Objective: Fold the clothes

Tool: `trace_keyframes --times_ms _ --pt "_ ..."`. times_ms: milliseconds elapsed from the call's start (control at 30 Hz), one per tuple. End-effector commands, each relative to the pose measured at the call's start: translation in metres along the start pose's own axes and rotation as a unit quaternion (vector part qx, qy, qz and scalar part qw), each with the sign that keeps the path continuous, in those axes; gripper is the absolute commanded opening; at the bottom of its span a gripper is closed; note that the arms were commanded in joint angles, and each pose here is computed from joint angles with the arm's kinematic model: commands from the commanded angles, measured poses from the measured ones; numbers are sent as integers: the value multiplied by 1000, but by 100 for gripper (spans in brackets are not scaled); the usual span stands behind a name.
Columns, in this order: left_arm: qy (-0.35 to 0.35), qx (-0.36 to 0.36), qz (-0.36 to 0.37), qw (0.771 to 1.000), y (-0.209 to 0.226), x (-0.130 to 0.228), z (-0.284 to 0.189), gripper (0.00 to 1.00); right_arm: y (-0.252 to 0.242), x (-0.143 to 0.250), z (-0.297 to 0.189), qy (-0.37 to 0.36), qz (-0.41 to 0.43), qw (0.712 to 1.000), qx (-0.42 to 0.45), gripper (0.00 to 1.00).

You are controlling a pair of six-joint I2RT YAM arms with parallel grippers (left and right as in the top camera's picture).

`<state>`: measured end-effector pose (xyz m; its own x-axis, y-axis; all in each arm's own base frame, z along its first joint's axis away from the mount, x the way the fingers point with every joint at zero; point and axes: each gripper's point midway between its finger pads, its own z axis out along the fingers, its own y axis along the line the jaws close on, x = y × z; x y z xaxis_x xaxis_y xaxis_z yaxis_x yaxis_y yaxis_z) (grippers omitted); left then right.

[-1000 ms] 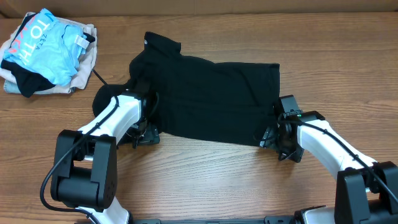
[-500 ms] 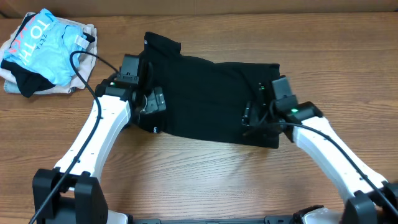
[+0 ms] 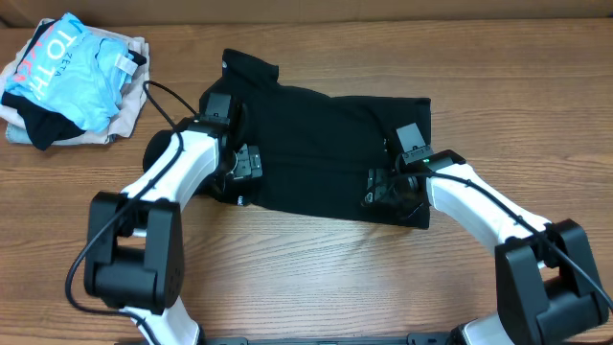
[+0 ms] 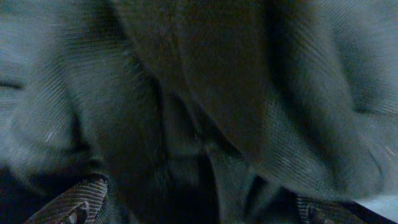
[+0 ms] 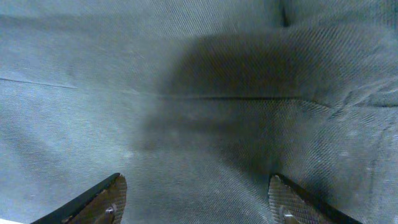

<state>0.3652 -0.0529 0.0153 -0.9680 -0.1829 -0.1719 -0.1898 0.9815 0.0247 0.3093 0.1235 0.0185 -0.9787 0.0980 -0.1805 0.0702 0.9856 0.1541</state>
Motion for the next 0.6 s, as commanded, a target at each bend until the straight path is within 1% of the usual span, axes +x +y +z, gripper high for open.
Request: trace_keyframes --times_ms 0,133,333,567 --pt "37 -13 14 999 1 16 21 100 -5 7 7 15 2 1000 12 77" --pt "85 -33 3 996 8 36 36 100 -11 16 8 33 14 999 25 77" --pt "153 -61 9 986 20 67 49 100 -20 32 14 54 23 998 39 78" --pt "203 -86 6 975 29 90 50 100 -33 55 24 77 46 994 55 79"
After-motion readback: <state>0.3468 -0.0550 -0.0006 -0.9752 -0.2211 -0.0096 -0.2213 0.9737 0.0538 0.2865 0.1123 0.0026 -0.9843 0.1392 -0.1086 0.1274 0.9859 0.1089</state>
